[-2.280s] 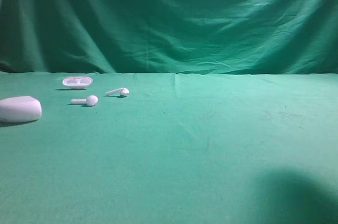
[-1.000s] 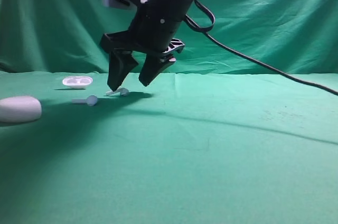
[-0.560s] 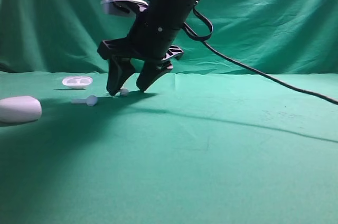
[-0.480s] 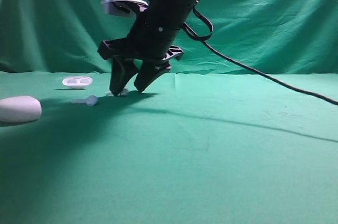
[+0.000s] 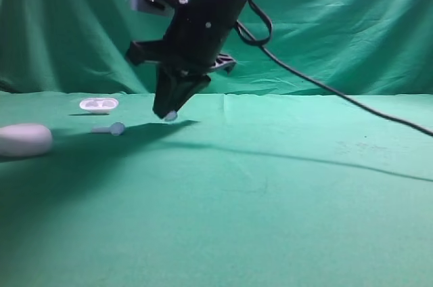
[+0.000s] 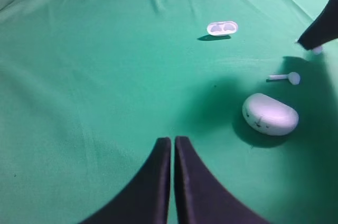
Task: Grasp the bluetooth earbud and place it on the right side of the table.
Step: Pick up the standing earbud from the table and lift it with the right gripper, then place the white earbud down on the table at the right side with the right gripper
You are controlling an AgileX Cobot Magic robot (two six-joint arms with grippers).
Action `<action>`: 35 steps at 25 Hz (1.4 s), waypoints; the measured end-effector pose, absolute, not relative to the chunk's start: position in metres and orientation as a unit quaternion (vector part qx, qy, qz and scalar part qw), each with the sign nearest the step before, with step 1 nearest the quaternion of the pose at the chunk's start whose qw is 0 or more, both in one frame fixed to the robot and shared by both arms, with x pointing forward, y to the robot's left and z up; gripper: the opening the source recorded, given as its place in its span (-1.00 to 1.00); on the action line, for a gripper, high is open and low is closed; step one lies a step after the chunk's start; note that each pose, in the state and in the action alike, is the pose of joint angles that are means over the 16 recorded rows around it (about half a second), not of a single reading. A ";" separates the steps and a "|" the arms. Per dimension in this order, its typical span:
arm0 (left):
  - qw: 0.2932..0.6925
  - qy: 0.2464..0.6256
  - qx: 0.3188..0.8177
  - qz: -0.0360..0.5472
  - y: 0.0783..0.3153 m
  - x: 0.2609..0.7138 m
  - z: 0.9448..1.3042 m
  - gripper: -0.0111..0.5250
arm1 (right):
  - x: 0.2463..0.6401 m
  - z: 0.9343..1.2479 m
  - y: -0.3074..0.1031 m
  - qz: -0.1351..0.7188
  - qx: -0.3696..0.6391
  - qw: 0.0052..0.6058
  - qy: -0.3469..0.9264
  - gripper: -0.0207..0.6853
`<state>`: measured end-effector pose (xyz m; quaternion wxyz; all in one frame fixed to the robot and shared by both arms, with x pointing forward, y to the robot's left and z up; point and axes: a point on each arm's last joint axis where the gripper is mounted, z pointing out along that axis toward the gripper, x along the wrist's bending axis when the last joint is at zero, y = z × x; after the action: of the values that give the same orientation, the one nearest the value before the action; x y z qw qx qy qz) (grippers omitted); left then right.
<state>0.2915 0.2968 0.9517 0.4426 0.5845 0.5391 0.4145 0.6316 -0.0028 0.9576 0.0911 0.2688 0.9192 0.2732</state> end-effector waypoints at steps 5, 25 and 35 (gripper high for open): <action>0.443 0.539 0.585 0.414 0.297 0.292 0.952 -0.96 | 0.627 1.002 -0.021 0.278 0.297 0.096 0.909 -0.94; 0.443 0.539 0.585 0.414 0.297 0.292 0.952 -0.96 | 0.561 0.997 -0.207 0.173 0.556 0.113 0.805 -0.94; 0.443 0.539 0.585 0.414 0.297 0.292 0.952 -0.96 | 0.535 0.941 -0.226 0.165 0.548 0.146 0.807 -0.93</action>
<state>0.2915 0.2968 0.9517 0.4426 0.5845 0.5391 0.4145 0.5346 -0.2256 0.9410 0.1455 0.5482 0.8070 0.1646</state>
